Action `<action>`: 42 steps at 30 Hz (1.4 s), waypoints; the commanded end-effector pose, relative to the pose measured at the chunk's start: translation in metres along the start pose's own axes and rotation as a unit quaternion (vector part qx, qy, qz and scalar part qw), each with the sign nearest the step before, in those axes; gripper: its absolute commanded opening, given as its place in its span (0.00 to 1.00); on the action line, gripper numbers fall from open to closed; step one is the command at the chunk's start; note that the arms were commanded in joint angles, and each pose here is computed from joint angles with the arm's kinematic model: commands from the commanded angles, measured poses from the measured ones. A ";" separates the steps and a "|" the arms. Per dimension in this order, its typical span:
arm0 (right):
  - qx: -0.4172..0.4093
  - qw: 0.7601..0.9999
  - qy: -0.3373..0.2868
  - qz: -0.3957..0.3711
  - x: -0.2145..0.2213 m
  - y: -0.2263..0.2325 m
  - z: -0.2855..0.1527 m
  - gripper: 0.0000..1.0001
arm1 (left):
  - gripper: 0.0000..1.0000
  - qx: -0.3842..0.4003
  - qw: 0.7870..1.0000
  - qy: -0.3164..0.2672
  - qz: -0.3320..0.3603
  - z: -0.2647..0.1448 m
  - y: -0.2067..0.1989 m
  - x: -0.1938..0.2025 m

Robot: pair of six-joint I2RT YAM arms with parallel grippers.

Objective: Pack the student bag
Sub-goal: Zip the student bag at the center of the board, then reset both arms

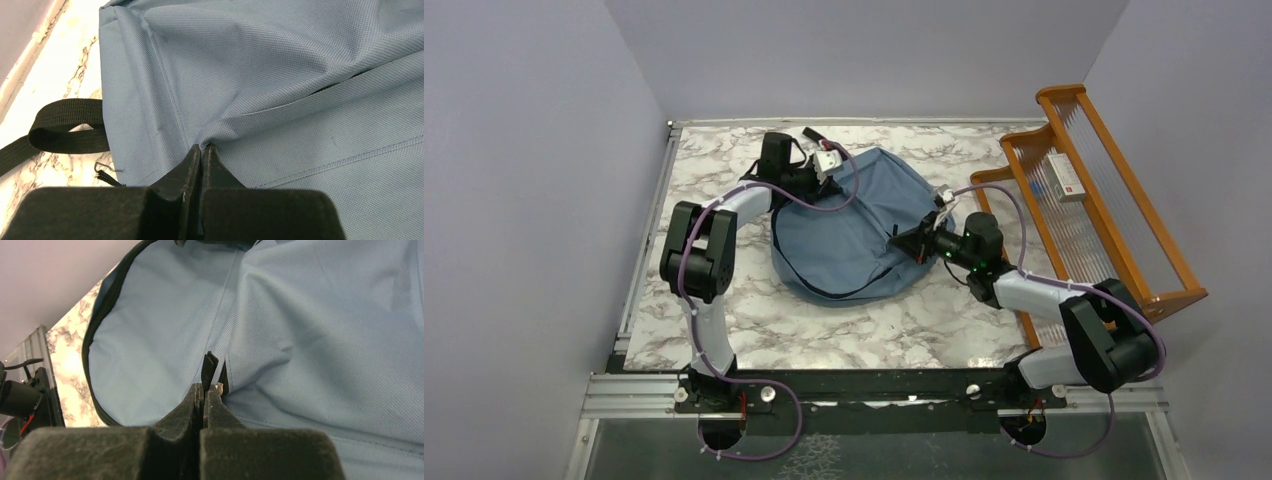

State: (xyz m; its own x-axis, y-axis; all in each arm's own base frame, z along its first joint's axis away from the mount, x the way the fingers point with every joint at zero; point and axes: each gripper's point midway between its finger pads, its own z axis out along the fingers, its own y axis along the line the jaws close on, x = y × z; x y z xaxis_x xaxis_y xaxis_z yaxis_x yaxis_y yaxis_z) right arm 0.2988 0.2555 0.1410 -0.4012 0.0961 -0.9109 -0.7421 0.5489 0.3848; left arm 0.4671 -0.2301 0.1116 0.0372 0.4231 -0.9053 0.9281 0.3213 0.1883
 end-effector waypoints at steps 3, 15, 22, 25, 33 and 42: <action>0.024 0.999 0.034 0.033 0.030 -0.002 -0.016 0.00 | 0.00 -0.097 0.994 0.026 0.034 -0.016 0.065 0.006; 0.054 0.998 0.005 0.024 0.015 -0.010 -0.018 0.21 | 0.21 -0.129 0.988 -0.075 -0.043 -0.039 0.056 -0.061; 0.094 0.994 -0.046 -0.008 -0.030 -0.009 -0.031 0.37 | 0.40 -0.192 0.967 -0.124 -0.115 -0.077 0.056 -0.112; 0.137 0.988 -0.065 -0.011 -0.047 -0.017 -0.040 0.41 | 0.46 -0.227 0.951 -0.140 -0.159 -0.097 0.053 -0.124; 0.291 0.952 -0.095 -0.012 -0.096 -0.042 -0.084 0.56 | 0.77 -0.330 0.871 -0.138 -0.337 -0.159 0.026 -0.123; 0.351 0.926 -0.138 -0.031 -0.136 -0.034 -0.130 0.87 | 0.94 -0.485 0.773 -0.096 -0.397 -0.245 -0.029 -0.073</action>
State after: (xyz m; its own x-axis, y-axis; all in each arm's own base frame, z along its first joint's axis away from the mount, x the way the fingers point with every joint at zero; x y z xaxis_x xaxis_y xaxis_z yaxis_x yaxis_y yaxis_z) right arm 0.3162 0.1394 0.2584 -0.1692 0.2216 -0.9603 -0.2797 0.9235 0.2624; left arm 0.3757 -0.1158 0.2912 -0.2334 -0.2647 -0.9357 0.2868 0.9007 -0.3263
